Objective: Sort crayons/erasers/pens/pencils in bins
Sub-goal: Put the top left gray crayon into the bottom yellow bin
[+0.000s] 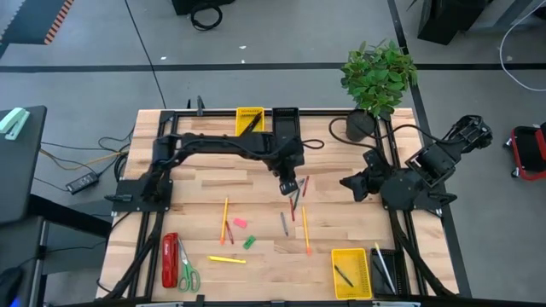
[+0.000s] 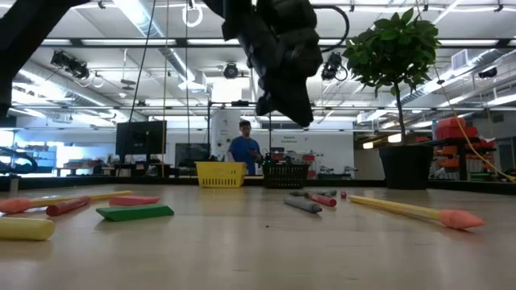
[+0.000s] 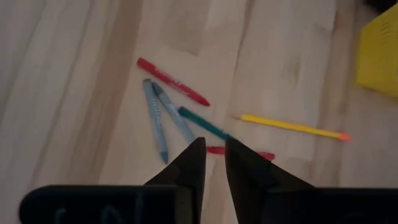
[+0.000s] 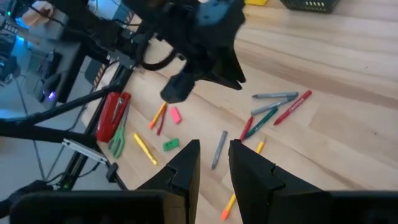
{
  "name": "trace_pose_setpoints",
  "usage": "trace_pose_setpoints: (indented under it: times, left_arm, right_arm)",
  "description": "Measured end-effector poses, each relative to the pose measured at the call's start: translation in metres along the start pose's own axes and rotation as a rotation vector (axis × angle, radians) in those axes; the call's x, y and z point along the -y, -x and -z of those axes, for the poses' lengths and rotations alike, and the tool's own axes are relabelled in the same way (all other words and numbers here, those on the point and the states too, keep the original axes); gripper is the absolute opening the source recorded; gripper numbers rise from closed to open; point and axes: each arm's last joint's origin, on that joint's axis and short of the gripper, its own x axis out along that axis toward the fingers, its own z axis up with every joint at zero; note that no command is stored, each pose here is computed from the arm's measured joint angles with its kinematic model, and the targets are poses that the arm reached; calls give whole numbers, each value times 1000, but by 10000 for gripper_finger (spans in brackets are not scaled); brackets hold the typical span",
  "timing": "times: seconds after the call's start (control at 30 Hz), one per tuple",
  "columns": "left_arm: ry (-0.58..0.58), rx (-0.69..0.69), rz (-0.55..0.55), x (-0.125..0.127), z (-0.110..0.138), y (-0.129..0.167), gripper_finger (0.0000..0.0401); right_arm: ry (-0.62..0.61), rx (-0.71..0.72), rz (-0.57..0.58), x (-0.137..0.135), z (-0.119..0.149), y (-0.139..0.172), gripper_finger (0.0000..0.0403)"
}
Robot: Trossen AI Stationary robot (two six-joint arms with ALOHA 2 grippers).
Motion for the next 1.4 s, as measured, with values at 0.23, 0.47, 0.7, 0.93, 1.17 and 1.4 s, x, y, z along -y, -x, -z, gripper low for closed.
trace_pose_setpoints:
  times: [0.23, 0.47, 0.7, 0.93, 1.17, 1.4]
  left_arm:
    - [14, -1, -46, -7, 0, -15, 78]
    - [28, -41, -105, -8, 7, -36, 70]
    - [62, -89, -123, -7, 17, -63, 77]
    - [81, -87, -178, -9, 20, -75, 78]
    - [85, -98, -190, -11, 21, -76, 78]
    - [85, -95, -195, -13, 22, -82, 78]
  right_arm:
    - [101, -50, -6, 0, 1, 0, 92]
    - [130, -75, -6, 0, 2, 0, 92]
    - [143, -75, -7, 0, 2, 0, 92]
    - [150, -164, -23, 0, 7, 2, 92]
    - [152, -170, -25, 0, 7, 2, 92]
    - [152, -170, -25, 0, 7, 2, 92]
